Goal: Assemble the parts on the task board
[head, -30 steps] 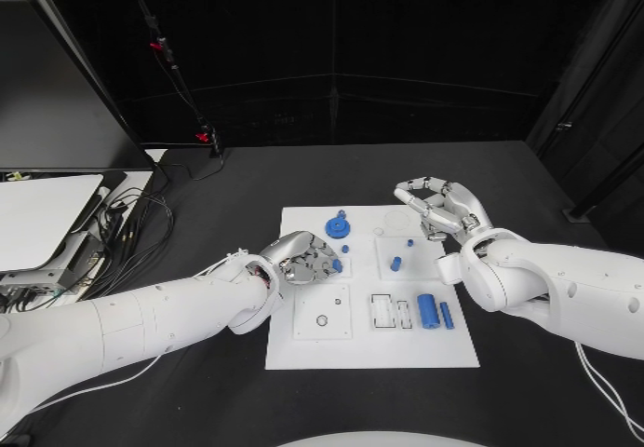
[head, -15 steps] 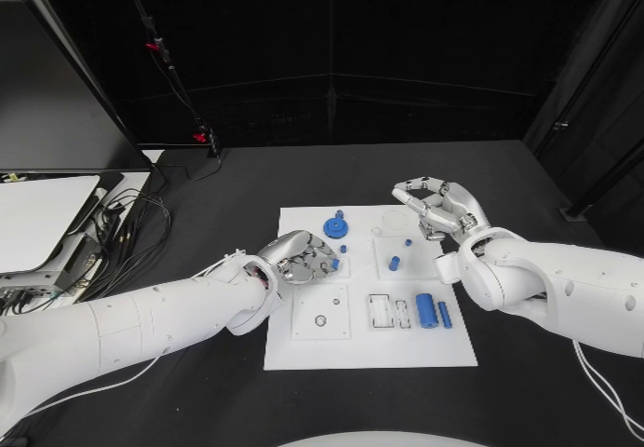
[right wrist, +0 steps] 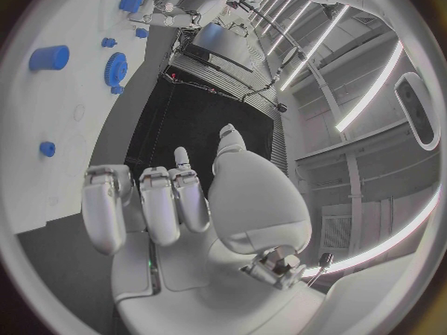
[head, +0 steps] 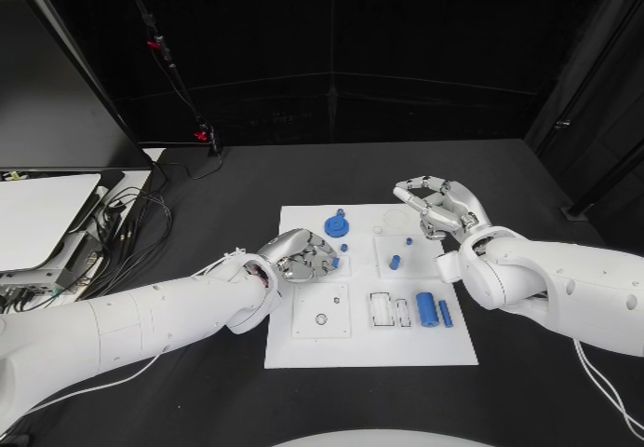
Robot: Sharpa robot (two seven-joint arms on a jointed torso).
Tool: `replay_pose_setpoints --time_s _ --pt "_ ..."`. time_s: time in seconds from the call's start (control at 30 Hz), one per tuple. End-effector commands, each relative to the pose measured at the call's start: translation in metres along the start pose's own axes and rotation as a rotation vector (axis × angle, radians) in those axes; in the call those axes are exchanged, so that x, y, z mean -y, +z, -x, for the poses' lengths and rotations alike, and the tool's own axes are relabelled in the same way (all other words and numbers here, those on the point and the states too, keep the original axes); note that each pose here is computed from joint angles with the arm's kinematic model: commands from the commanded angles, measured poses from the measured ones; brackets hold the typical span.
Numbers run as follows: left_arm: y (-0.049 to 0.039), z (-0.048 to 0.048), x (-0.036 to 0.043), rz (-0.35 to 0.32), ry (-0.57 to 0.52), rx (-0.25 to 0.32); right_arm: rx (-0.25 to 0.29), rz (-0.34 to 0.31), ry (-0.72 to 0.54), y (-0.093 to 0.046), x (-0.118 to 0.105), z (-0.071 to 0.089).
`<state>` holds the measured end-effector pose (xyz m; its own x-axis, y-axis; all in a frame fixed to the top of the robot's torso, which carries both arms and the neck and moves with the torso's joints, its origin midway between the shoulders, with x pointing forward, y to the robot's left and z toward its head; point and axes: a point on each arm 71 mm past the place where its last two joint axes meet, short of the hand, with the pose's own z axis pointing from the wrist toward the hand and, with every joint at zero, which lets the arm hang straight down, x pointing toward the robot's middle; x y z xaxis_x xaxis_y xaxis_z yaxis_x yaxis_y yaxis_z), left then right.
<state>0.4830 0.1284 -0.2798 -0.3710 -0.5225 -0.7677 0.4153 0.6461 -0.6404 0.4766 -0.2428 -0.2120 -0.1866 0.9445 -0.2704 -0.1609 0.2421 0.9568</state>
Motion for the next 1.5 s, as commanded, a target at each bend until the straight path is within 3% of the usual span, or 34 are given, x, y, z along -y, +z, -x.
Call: replay_pose_setpoints --time_s 0.03,0.3,0.87,1.1,1.27,1.4,1.5 --pt "0.0006 0.0001 0.0009 -0.002 0.001 -0.005 0.0 0.003 0.003 0.0 -0.001 0.0" --pt "0.0006 -0.0005 -0.0005 0.011 0.0 -0.016 -0.001 0.003 0.003 0.0 -0.001 -0.001" --pt "-0.0001 -0.0007 0.0021 -0.033 -0.003 -0.025 0.001 0.002 0.002 0.001 -0.001 -0.001" --pt "-0.0052 0.0044 0.0003 -0.046 0.0 -0.004 0.002 0.001 0.002 0.001 -0.001 0.0" --pt "-0.0087 0.02 0.004 -0.06 0.007 0.012 0.004 0.0 0.0 0.001 -0.001 0.0" --pt "-0.0082 0.0445 0.0161 -0.085 0.021 0.03 0.006 -0.001 -0.001 0.0 -0.001 0.0" --pt "-0.0064 0.0659 0.029 -0.094 0.03 0.01 0.006 -0.003 0.0 0.001 -0.001 0.0"
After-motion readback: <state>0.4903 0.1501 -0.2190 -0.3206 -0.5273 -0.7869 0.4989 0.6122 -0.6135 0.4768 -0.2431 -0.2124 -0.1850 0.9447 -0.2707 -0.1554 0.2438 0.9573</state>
